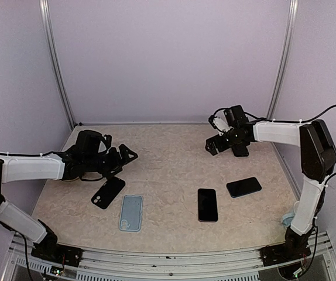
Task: Put the phone into the phone case
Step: Move the phone to the center of the board.
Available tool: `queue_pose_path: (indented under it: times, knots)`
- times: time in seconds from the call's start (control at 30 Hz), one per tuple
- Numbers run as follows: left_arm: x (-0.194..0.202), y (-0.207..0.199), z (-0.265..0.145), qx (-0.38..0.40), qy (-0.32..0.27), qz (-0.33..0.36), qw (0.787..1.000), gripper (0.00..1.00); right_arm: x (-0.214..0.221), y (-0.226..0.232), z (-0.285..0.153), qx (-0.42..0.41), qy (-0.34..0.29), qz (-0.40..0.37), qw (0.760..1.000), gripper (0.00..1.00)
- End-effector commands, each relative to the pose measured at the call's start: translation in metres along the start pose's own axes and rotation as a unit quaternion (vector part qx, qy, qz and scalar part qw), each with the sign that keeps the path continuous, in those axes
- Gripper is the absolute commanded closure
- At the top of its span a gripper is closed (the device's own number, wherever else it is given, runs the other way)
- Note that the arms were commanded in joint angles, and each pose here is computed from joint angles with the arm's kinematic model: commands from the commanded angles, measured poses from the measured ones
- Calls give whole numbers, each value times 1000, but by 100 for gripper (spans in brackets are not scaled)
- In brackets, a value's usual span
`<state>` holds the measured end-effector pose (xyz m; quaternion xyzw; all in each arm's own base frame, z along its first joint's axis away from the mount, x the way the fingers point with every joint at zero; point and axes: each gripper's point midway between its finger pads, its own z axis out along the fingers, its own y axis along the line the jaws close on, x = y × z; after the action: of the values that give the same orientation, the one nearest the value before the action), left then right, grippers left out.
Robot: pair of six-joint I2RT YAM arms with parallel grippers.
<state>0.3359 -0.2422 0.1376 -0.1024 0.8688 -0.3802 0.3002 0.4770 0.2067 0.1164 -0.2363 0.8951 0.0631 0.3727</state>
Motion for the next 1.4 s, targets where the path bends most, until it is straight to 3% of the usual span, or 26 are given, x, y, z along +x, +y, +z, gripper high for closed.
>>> queue_pose_path:
  times: [0.0,0.2,0.67,1.0,1.37]
  knots:
    - [2,-7,2,-5,0,23,1000,1,3,34,-22,-50,0,-39,998,1]
    - [6,-21,10,8,12,33,999,1,26,61,-32,-71,27,-53,996,1]
    - [11,-46,33,31,44,52,997,1,76,31,-55,9,119,-68,991,1]
    - [11,-49,35,35,49,59,996,1,117,0,-76,92,230,-93,964,0]
    - [16,-43,38,31,56,54,996,1,161,10,-94,67,301,-127,943,1]
